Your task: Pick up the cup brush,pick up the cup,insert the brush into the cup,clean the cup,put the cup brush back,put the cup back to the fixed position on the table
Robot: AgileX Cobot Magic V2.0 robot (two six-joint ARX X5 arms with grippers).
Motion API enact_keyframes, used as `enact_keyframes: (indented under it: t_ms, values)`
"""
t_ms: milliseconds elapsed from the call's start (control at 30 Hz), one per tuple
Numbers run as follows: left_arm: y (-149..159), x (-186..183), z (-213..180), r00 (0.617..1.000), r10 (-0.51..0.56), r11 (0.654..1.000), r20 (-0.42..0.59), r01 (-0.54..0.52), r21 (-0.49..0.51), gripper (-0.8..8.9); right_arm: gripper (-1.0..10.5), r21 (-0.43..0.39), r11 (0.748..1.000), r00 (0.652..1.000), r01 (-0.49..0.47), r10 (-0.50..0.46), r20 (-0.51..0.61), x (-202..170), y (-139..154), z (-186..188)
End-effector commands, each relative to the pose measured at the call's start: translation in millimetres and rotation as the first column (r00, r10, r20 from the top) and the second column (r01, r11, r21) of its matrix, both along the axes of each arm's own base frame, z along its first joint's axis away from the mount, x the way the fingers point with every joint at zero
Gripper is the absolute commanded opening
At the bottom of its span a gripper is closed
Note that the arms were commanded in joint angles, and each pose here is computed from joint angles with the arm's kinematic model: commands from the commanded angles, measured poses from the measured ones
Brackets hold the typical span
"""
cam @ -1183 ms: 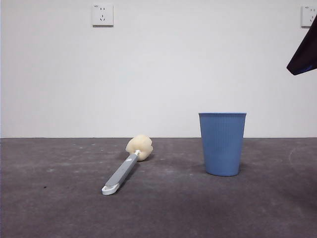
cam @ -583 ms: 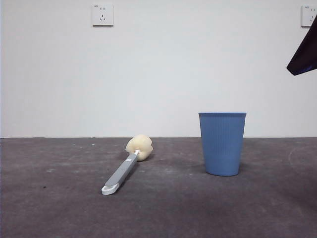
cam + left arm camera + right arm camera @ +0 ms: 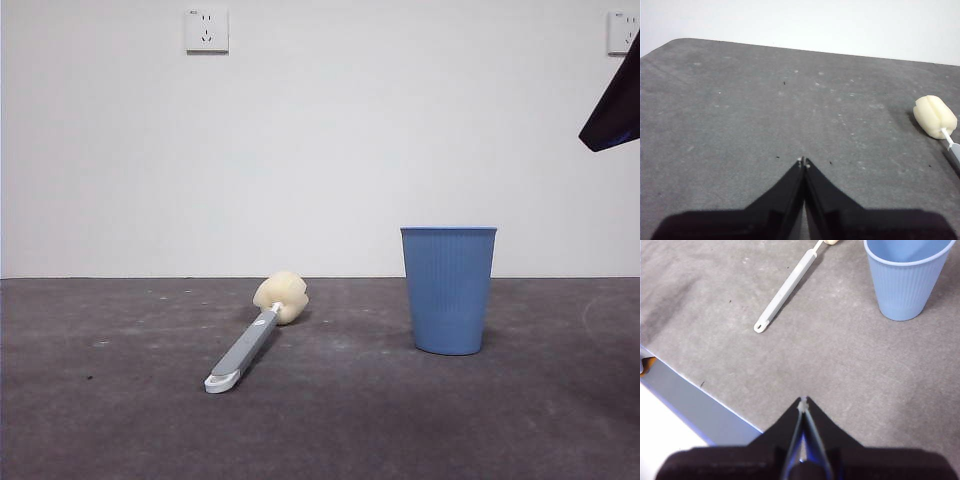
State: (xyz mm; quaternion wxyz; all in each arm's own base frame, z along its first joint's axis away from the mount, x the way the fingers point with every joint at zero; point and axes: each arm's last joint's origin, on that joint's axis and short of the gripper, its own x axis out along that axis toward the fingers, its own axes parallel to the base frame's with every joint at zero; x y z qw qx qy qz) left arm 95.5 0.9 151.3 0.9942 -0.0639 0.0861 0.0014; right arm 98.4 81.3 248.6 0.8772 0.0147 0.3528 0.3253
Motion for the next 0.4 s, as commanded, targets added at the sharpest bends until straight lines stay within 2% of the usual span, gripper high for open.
enact_keyframes:
  t_ms: [33, 100, 167, 200, 300, 400]
  values:
    - [0, 1, -4, 1.0, 0.002, 1.0, -0.007, -0.002, -0.007, -0.03, 0.0, -0.041, 0.999, 0.997, 0.002, 0.001, 0.077, 0, -4, 1]
    - [0, 1, -4, 1.0, 0.002, 1.0, -0.007, -0.002, -0.007, -0.03, 0.0, -0.055, 0.996, 0.98, 0.065, -0.054, 0.194, 2, -14, 9]
    - [0, 1, -4, 1.0, 0.002, 1.0, -0.007, -0.002, -0.007, -0.03, 0.0, -0.009, 0.983, 0.942, 0.185, -0.175, 0.285, 5, -30, 16]
    - [0, 1, -4, 1.0, 0.002, 1.0, -0.007, -0.002, -0.007, -0.03, 0.0, 0.011, 0.969, 0.917, 0.245, -0.235, 0.323, 5, -38, 18]
    - [0, 1, -4, 1.0, 0.002, 1.0, -0.007, -0.002, -0.007, -0.03, 0.0, 0.073, 0.914, 0.807, 0.4, -0.389, 0.443, 4, -58, 3]
    - [0, 1, -4, 1.0, 0.002, 1.0, -0.007, -0.002, -0.007, -0.03, 0.0, 0.13, 0.869, 0.719, 0.478, -0.472, 0.511, -2, -69, -31]
